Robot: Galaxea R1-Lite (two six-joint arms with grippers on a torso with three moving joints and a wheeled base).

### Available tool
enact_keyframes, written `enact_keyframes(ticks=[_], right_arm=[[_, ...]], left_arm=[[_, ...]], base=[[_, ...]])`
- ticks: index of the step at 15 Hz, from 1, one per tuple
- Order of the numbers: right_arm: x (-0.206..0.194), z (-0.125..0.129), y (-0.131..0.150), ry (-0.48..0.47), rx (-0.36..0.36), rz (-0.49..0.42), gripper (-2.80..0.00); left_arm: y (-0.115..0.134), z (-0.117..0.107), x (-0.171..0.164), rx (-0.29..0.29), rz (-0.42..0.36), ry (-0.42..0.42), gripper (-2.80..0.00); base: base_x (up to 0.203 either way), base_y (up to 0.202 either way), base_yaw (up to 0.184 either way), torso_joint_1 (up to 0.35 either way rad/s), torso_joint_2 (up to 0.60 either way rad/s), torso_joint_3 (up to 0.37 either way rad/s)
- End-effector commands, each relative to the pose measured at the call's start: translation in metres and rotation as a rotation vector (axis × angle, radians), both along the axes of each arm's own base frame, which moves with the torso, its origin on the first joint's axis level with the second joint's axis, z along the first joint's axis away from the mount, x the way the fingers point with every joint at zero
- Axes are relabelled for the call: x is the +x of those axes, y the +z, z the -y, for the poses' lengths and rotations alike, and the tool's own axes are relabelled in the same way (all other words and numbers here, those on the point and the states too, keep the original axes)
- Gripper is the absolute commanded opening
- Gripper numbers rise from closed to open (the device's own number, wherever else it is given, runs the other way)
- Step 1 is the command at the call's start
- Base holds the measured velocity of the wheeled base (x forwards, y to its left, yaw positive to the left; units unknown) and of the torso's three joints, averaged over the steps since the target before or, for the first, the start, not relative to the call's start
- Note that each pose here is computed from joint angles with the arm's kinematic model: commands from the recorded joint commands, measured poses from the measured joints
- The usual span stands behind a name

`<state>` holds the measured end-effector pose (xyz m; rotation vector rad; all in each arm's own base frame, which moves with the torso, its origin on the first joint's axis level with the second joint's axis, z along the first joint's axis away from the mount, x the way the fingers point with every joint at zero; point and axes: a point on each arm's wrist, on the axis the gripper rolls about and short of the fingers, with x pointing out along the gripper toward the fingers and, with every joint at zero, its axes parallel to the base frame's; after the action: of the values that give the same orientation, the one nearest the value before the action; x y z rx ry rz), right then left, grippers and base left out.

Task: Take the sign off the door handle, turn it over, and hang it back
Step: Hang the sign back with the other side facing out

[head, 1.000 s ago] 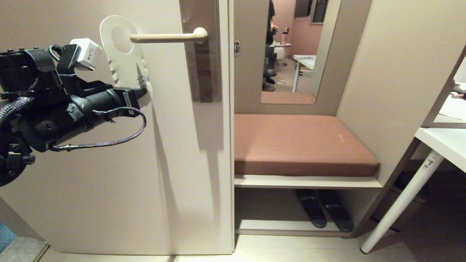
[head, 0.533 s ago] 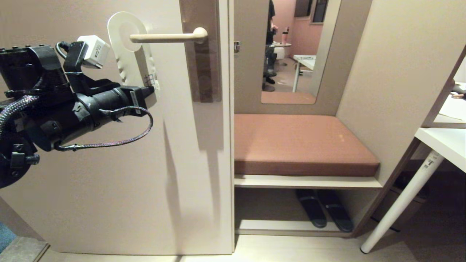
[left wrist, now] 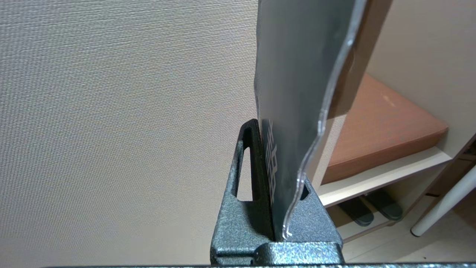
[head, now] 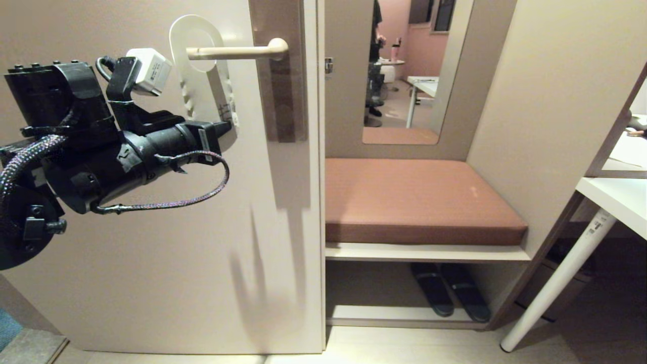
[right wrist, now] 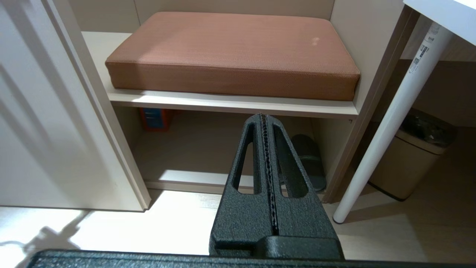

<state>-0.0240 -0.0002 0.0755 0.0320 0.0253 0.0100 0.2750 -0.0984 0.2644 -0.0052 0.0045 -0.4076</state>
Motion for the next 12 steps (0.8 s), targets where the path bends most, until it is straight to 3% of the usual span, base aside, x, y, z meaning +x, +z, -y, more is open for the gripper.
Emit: enact_keyframes(ticks=[1, 10, 12], right_arm=[[0.0, 0.0, 0.0, 0.002, 0.0, 0.0, -2.8], [0.0, 0.0, 0.0, 0.001, 0.0, 0.001, -2.8], [0.0, 0.0, 0.0, 0.002, 0.0, 0.0, -2.8]], left_arm=[[-0.001, 0.005, -0.001, 0.007, 0.002, -0.007, -2.8], [-0.012, 0.033, -0.001, 0.049, -0.017, 0.021, -2.8], [-0.015, 0.034, 0.001, 0.082, -0.015, 0.023, -2.8]], base=[[0.0, 0.0, 0.0, 0.0, 0.0, 0.0], [0.0, 0.0, 0.0, 0.0, 0.0, 0.0], [0.0, 0.0, 0.0, 0.0, 0.0, 0.0]])
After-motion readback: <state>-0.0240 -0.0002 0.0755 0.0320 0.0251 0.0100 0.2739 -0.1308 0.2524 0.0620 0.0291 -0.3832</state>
